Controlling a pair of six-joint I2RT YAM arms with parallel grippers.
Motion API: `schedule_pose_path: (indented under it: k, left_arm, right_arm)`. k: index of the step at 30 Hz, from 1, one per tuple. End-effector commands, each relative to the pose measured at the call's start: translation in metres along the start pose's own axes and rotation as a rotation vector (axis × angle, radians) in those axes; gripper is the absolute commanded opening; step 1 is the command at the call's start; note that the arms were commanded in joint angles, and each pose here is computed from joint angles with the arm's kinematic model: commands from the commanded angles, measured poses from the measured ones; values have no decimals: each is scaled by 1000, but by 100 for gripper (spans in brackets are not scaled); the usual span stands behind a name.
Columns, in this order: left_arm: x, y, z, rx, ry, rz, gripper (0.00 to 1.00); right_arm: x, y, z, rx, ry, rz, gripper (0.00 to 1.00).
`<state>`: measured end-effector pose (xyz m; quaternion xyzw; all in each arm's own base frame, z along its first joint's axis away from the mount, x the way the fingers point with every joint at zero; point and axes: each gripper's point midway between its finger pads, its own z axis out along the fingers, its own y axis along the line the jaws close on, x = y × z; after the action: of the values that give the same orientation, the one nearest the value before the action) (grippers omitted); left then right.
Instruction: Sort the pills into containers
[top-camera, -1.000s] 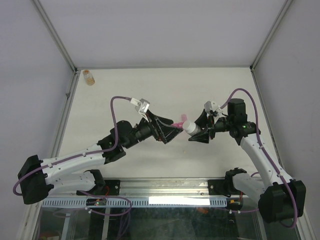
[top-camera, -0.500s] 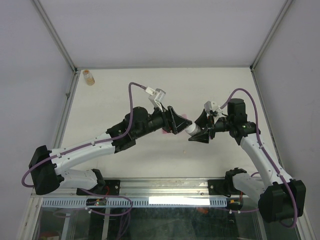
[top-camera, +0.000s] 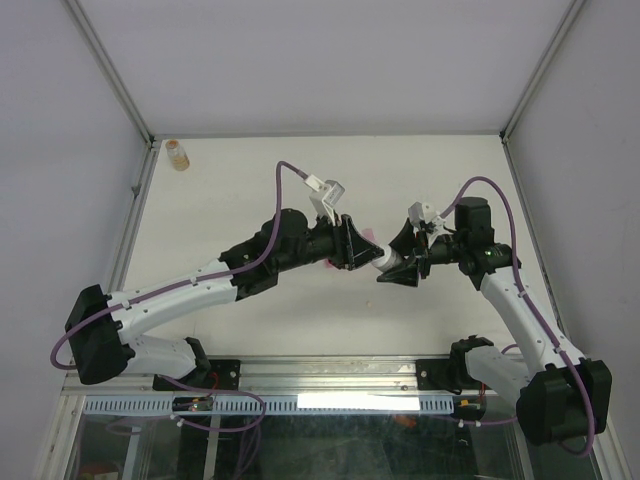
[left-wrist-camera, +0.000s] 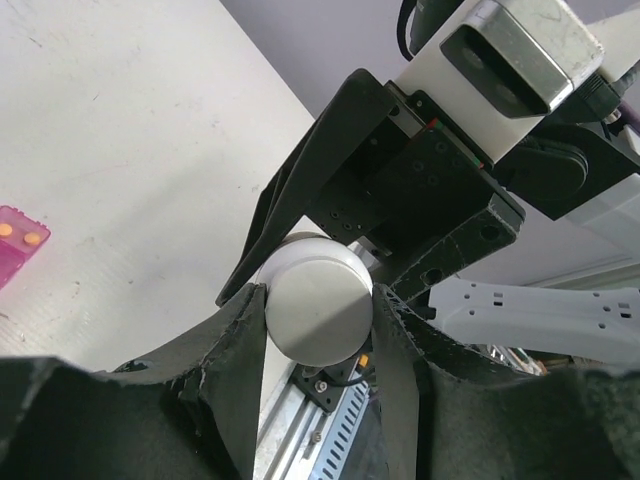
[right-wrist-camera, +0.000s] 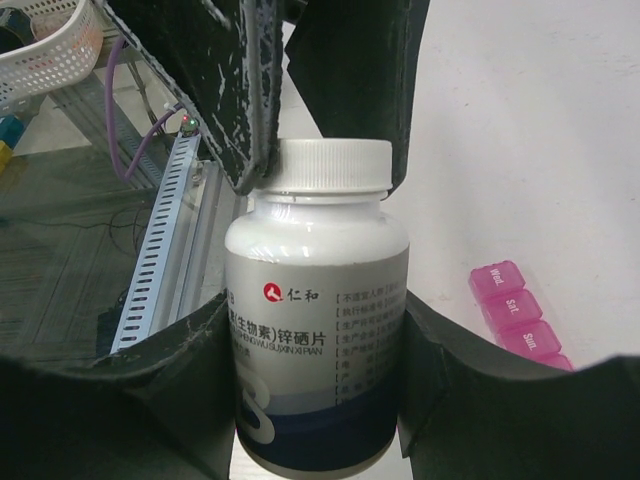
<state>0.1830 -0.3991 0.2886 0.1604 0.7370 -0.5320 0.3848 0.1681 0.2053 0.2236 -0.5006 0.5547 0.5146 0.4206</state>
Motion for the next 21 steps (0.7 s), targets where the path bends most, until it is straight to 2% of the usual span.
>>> schedule_pose_path:
  k: [1, 4, 7, 10, 13, 15, 16, 19, 21]
  left_arm:
    - [-13, -25, 0, 81, -2, 6, 35]
    - [-6, -26, 2, 105, 36, 47, 28]
    - [8, -33, 4, 196, 111, 181, 24]
    - [31, -37, 1, 353, 199, 436, 19]
    - [62, -39, -13, 586, 303, 732, 22]
    - [77, -38, -26, 739, 355, 883, 24]
    - [74, -34, -26, 757, 359, 936, 24]
    - [56, -17, -16, 760, 378, 953, 24]
    - [40, -8, -10, 736, 362, 969, 28]
  right_arm:
    - [-17, -3, -2, 4, -15, -77, 0]
    - [-17, -2, -2, 2, -16, -76, 0]
    - [-18, -2, -2, 2, -17, -77, 0]
    - [-18, -1, -2, 0, -18, -76, 0]
    - [-18, -1, -2, -1, -19, -78, 0]
    - [-18, -1, -2, 0, -18, -77, 0]
    - [-18, -2, -2, 2, -18, -78, 0]
    - [-18, -2, -2, 5, -16, -78, 0]
    - [-17, -2, -2, 6, -16, -76, 0]
